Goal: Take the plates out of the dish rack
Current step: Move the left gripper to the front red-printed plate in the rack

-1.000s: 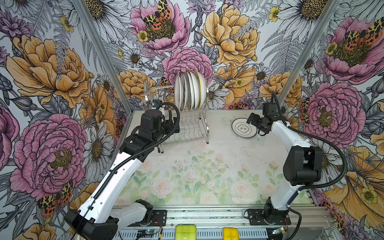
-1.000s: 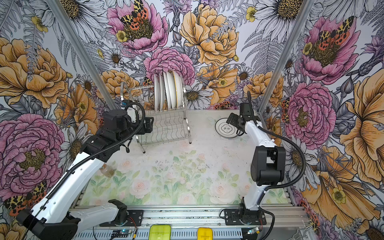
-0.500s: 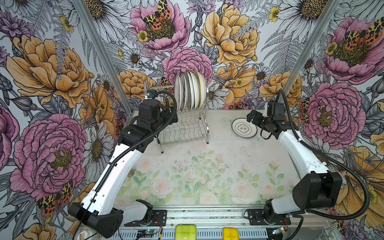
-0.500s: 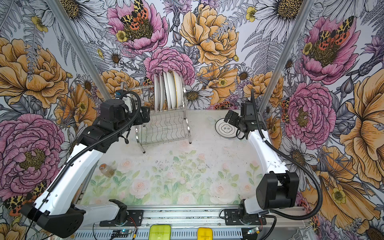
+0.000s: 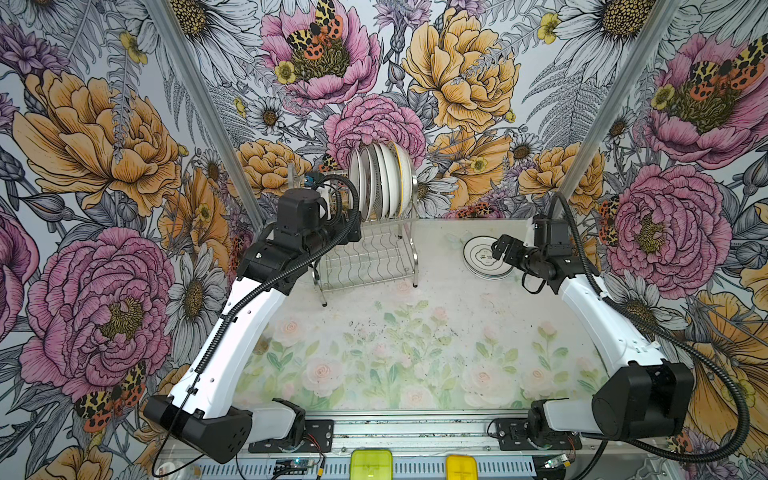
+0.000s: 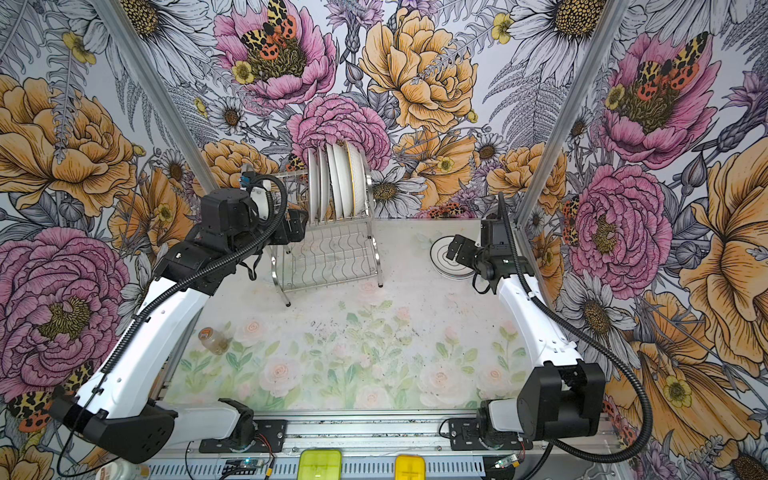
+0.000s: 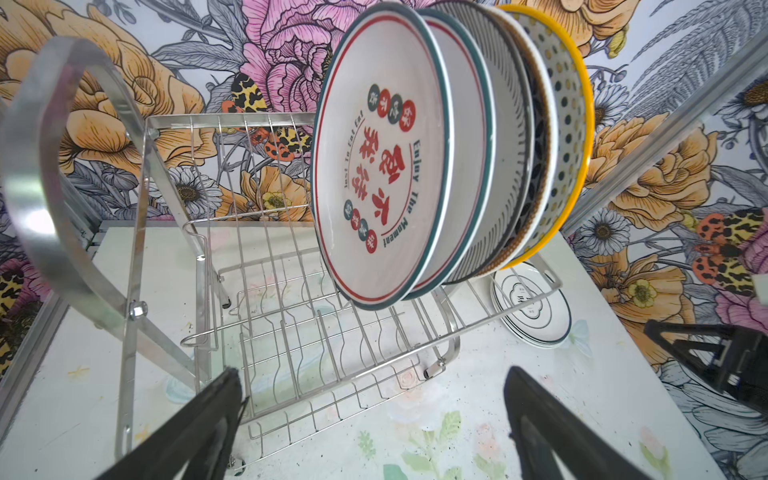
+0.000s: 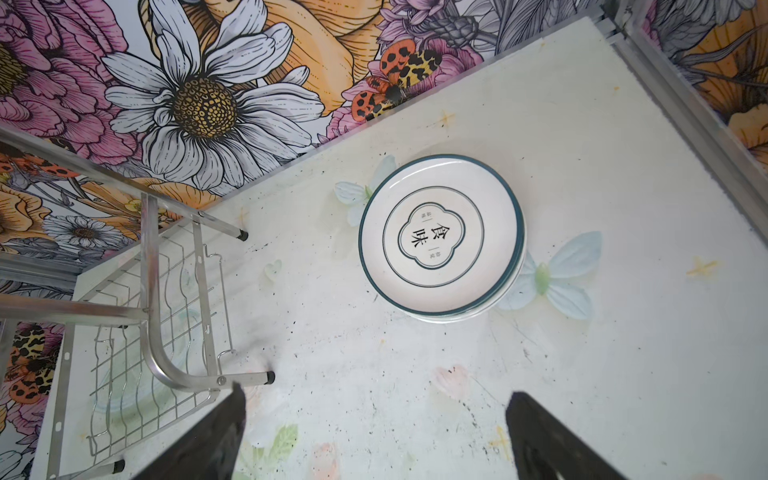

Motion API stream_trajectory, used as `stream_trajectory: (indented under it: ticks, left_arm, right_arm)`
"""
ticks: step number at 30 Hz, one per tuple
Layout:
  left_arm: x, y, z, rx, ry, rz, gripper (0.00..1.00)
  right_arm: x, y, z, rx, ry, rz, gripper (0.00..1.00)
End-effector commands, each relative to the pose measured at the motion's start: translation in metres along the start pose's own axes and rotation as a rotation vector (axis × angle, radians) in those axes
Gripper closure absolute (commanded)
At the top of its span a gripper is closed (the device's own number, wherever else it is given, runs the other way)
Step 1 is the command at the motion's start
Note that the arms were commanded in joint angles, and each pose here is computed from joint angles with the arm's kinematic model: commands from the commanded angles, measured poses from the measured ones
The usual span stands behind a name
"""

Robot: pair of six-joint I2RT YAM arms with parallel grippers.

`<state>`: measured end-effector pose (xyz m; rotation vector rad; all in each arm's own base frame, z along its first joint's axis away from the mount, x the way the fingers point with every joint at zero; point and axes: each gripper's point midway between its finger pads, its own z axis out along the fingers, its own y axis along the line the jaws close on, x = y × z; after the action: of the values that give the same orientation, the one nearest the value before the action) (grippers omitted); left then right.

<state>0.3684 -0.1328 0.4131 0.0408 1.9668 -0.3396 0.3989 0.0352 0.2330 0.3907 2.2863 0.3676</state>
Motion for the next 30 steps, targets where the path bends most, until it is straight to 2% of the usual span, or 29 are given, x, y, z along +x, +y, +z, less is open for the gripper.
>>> stream_trajectory:
  ticks: [1,9,20,30]
  left_arm:
    - [-0.008,-0.01,0.004,0.069,-0.031,0.021,0.08]
    - [-0.017,-0.007,0.025,0.049,-0.039,0.048,0.24]
    - [-0.025,-0.002,0.048,0.008,-0.035,0.089,0.31]
    - [-0.021,-0.002,0.069,-0.005,-0.012,0.123,0.41]
  right_arm:
    - [0.0,0.006,0.002,-0.027,0.001,-0.024,0.01]
    - [0.001,0.003,0.005,-0.016,0.006,-0.033,0.01]
    - [0.003,0.0,0.006,-0.015,0.013,-0.034,0.01]
    - [0.003,-0.002,0.009,-0.019,0.023,-0.034,0.01]
